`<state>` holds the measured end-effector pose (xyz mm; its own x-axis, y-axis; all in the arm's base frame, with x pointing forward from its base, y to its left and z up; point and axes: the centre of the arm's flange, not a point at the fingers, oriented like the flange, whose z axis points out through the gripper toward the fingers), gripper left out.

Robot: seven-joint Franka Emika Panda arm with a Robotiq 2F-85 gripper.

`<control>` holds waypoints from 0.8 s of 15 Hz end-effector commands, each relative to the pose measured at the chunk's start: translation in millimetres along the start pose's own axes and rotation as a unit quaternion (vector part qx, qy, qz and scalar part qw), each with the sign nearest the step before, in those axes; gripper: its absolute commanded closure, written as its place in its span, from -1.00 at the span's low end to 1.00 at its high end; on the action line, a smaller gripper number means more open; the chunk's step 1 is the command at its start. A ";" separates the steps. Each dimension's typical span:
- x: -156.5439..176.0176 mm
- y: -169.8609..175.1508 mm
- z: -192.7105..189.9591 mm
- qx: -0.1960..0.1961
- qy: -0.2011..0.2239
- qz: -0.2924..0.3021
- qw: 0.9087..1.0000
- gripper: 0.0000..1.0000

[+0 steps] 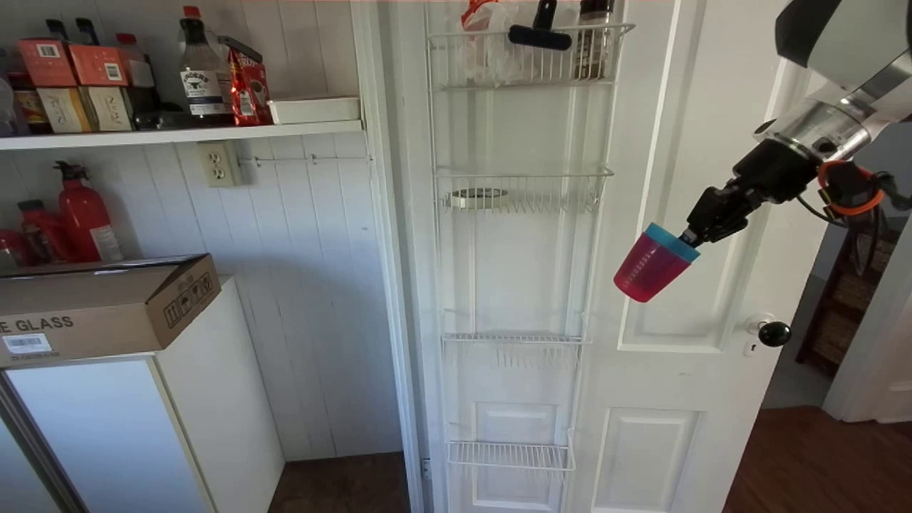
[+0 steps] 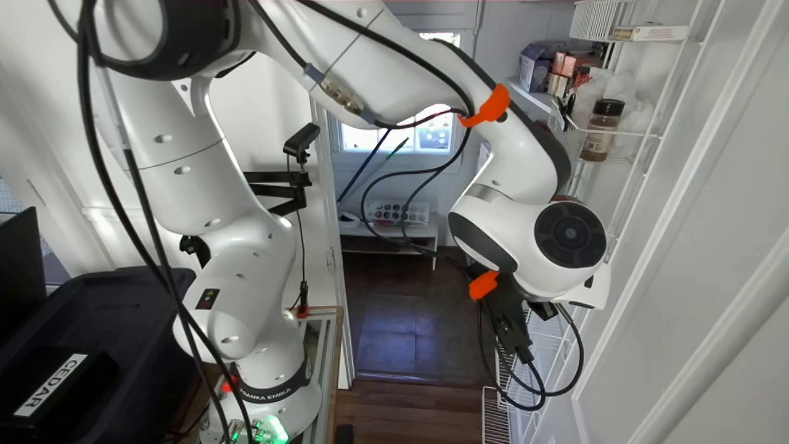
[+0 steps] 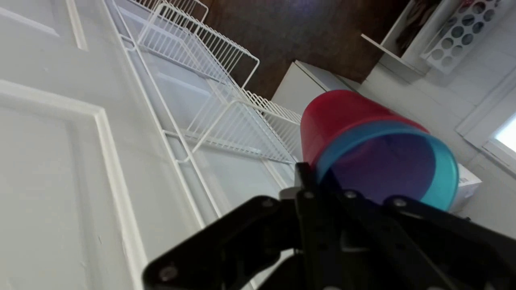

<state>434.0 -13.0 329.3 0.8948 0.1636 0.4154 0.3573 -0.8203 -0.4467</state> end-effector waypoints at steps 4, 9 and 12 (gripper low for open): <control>5.6 8.5 75.0 -0.040 -0.010 0.086 0.995 0.97; 17.5 15.4 104.3 -0.052 0.029 0.115 0.992 0.97; 23.7 23.5 118.1 -0.039 0.049 0.137 0.989 0.97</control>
<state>477.4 30.4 252.9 0.9368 -0.0772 0.3411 0.0955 -0.8818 -0.4618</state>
